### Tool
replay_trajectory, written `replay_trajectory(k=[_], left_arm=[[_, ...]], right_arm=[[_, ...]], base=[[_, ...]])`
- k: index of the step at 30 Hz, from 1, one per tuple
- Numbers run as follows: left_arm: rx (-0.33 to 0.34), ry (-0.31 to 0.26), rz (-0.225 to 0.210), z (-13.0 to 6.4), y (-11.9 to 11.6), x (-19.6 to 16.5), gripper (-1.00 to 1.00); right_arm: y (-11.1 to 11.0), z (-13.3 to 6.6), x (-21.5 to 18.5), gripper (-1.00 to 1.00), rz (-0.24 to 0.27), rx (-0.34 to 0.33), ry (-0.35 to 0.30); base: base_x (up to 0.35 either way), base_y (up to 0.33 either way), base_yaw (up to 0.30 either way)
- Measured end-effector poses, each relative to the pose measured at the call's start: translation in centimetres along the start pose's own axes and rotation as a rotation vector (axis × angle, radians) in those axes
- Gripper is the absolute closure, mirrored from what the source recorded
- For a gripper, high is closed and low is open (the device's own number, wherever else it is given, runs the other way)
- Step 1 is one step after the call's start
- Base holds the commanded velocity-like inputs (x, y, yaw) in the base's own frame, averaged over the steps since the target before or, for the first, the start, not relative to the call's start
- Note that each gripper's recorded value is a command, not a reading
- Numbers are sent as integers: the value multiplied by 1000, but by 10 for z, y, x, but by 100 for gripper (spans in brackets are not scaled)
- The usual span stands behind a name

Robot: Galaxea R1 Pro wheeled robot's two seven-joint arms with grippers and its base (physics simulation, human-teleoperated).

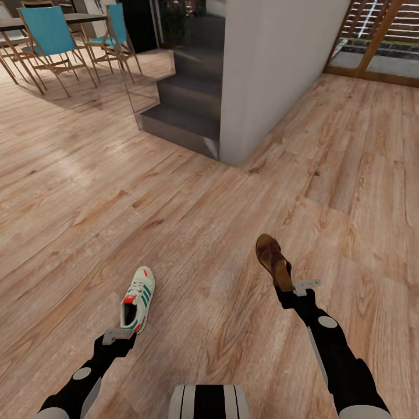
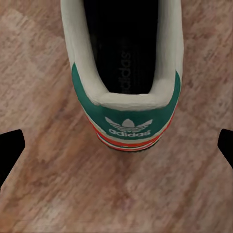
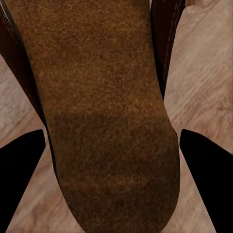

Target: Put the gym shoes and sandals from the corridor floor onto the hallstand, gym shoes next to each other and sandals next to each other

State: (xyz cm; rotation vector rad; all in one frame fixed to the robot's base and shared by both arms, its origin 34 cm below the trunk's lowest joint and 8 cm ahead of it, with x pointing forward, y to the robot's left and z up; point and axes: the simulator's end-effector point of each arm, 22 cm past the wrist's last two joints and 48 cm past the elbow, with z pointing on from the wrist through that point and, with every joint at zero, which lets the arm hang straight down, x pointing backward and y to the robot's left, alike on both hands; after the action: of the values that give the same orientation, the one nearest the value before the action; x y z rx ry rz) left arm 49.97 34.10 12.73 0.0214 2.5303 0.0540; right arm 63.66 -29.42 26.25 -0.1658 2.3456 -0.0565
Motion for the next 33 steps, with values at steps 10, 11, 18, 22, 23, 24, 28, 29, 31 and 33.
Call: replay_trajectory(k=[10, 11, 18, 22, 23, 24, 28, 29, 31, 33], left_arm=[[0, 1, 1, 0, 0, 0, -100], [0, 1, 1, 0, 0, 0, -100], [0, 0, 1, 0, 0, 0, -100], [0, -1, 0, 0, 0, 0, -100], [0, -1, 0, 0, 0, 0, -100], [0, -1, 0, 0, 0, 0, -100], [0, 0, 1, 0, 0, 0, -100], [0, 0, 1, 0, 0, 0, -100], [0, 0, 1, 0, 0, 0, -100], [0, 0, 2, 0, 0, 0, -100]], right_arm=[[0, 0, 0, 100, 0, 0, -1], [0, 0, 0, 100, 0, 0, -1], [0, 0, -1, 100, 0, 0, -1], [0, 0, 0, 100, 0, 0, -1], [0, 0, 0, 100, 0, 0, -1], [0, 0, 0, 100, 0, 0, -1], [0, 0, 0, 100, 0, 0, -1], [0, 0, 0, 100, 0, 0, -1], [0, 0, 0, 100, 0, 0, -1], [0, 0, 0, 100, 0, 0, -1]], base=[[78, 0, 0], [6, 0, 0], [108, 0, 0], [108, 0, 0], [32, 0, 0], [26, 0, 0], [12, 0, 0], [4, 0, 0], [3, 0, 0], [2, 0, 0]])
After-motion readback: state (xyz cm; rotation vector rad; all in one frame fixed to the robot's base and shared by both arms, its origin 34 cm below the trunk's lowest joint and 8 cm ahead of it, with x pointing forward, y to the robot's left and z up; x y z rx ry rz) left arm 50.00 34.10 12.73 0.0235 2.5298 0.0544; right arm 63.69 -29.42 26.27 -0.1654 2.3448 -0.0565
